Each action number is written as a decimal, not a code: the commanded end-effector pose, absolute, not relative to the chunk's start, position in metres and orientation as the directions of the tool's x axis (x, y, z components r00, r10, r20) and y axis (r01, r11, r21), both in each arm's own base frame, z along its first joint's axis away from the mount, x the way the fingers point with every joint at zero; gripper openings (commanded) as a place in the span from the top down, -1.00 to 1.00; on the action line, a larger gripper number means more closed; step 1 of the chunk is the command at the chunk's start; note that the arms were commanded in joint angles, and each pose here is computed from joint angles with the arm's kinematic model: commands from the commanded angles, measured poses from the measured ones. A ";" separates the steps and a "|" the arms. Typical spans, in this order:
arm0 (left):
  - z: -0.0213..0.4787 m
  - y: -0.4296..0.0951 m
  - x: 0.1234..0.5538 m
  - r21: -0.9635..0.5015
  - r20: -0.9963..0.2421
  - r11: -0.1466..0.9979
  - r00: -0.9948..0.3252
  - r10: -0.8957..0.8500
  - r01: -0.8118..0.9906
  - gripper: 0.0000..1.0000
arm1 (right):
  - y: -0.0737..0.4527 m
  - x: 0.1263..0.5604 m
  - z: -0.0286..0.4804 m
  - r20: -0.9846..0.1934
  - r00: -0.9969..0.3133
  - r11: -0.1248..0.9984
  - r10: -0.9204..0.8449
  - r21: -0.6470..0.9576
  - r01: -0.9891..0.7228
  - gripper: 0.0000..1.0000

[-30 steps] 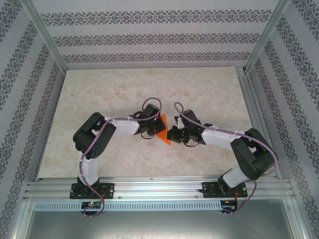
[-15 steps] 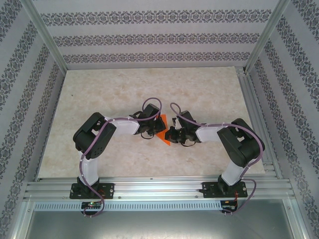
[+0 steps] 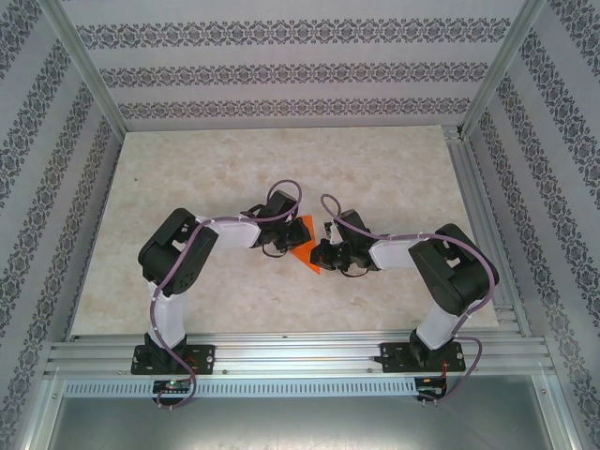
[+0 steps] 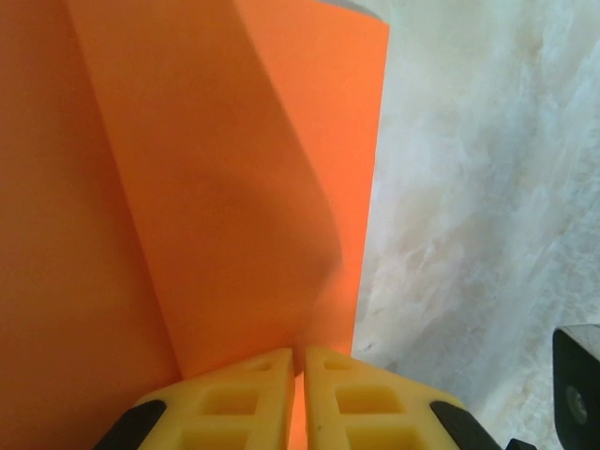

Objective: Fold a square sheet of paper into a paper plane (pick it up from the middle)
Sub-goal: Fourth fold the wing at the center of the table, then turn over the paper at the center of the table.

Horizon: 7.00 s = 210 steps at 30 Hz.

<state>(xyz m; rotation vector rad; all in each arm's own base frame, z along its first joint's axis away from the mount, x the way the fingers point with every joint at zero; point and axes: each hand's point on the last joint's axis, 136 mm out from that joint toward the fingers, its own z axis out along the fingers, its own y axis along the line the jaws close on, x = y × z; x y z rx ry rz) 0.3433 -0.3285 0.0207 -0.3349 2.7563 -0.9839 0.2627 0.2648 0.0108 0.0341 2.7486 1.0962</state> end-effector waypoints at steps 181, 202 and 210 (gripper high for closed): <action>0.053 -0.323 0.359 -0.720 -0.128 0.693 -0.975 -0.180 -0.033 0.26 | 0.227 0.241 0.067 -0.313 -0.948 0.879 -0.052 0.437 -0.192 0.79; 0.053 -0.213 0.337 -0.651 -0.087 0.694 -0.879 -0.469 -0.306 0.05 | 0.269 0.282 0.030 -0.325 -0.818 0.875 -0.475 -0.070 -0.480 0.22; 0.053 -0.221 0.331 -0.672 -0.066 0.682 -0.894 -0.443 -0.288 0.10 | 0.264 0.291 0.025 -0.322 -0.839 0.897 -0.438 -0.101 -0.430 0.28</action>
